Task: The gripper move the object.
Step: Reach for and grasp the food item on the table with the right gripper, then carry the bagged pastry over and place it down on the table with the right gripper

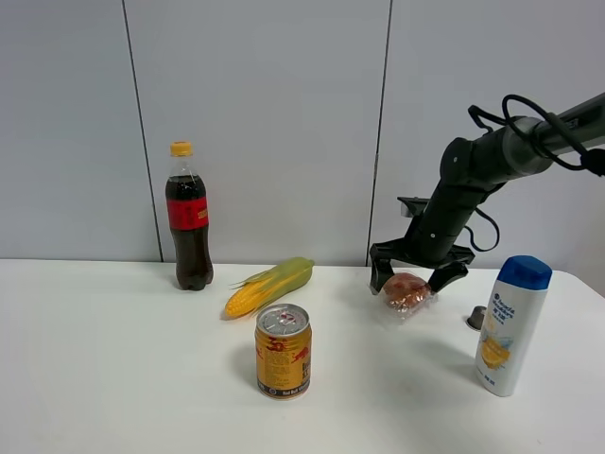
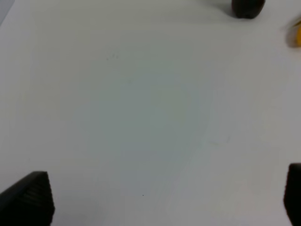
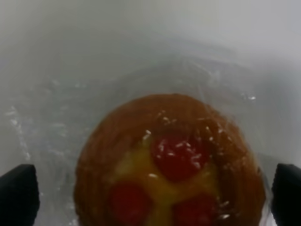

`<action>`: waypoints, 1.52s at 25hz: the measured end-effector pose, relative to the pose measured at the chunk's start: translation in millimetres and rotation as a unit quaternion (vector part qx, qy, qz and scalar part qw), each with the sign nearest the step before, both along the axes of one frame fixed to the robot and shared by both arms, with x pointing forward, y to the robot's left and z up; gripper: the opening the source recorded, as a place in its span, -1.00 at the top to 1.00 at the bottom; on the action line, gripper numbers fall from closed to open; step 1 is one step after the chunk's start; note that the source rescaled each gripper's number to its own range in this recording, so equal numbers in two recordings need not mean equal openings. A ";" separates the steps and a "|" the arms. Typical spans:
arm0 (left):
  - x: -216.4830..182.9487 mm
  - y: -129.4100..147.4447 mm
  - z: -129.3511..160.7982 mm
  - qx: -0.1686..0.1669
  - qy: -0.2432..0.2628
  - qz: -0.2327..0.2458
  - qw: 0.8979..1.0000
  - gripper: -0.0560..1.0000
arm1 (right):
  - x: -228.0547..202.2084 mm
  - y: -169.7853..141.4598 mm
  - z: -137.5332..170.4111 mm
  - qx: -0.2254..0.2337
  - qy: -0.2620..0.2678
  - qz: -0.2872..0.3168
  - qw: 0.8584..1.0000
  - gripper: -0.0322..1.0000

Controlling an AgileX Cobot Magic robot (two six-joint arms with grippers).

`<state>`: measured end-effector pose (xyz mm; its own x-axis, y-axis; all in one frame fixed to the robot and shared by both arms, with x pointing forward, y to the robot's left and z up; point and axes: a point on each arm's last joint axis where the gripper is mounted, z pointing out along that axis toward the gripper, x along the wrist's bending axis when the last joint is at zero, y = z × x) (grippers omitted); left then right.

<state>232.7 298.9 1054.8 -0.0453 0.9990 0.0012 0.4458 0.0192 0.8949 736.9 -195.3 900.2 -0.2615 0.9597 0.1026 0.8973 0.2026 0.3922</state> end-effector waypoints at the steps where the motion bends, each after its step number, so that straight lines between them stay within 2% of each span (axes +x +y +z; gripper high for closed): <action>1: 0.0 0.0 0.0 0.000 0.000 0.000 1.000 -1.00 | 0.2 0.0 -3.2 -0.001 0.002 0.000 1.000 -0.97; 5: 0.0 0.0 0.0 0.000 0.000 0.000 1.000 -1.00 | 1.6 -0.1 -8.1 -0.002 -0.001 -0.001 1.000 -0.94; 7: 0.0 0.0 0.0 0.000 0.000 0.000 1.000 -1.00 | 1.9 -0.3 -9.1 -0.004 -0.002 0.000 1.000 -0.78; 9: 0.0 0.0 0.0 0.000 0.000 0.000 1.000 -1.00 | 2.1 -0.7 -10.1 -0.006 -0.003 0.001 1.000 -0.46; 14: 0.0 0.0 0.0 0.000 0.000 0.000 1.000 -1.00 | 2.1 -0.9 -10.7 -0.008 -0.002 0.002 1.000 0.91; 20: 0.0 0.0 0.0 0.000 0.000 0.000 1.000 -1.00 | 0.3 -0.8 -9.6 -0.008 0.007 0.003 1.000 0.93; 24: 0.0 0.0 0.0 0.000 0.000 0.000 1.000 -1.00 | -3.7 -0.8 10.5 -0.005 0.009 0.006 1.000 0.93; 28: 0.0 0.0 0.0 0.000 0.000 0.000 1.000 -1.00 | -11.8 -1.7 56.8 0.000 -0.011 0.010 1.000 0.93; 33: 0.0 0.0 0.0 0.000 0.000 0.000 1.000 -1.00 | -31.8 -3.7 130.5 0.010 -0.059 0.024 0.998 0.93; 38: 0.0 0.0 0.0 0.000 0.000 0.000 1.000 -1.00 | -65.5 13.9 195.1 0.028 -0.103 0.080 0.991 0.93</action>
<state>232.7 298.9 1054.8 -0.0453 0.9990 0.0012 0.4458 0.0192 0.8949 671.5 -181.4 1095.3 -0.4302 0.8988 0.0838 0.7554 0.3076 0.5786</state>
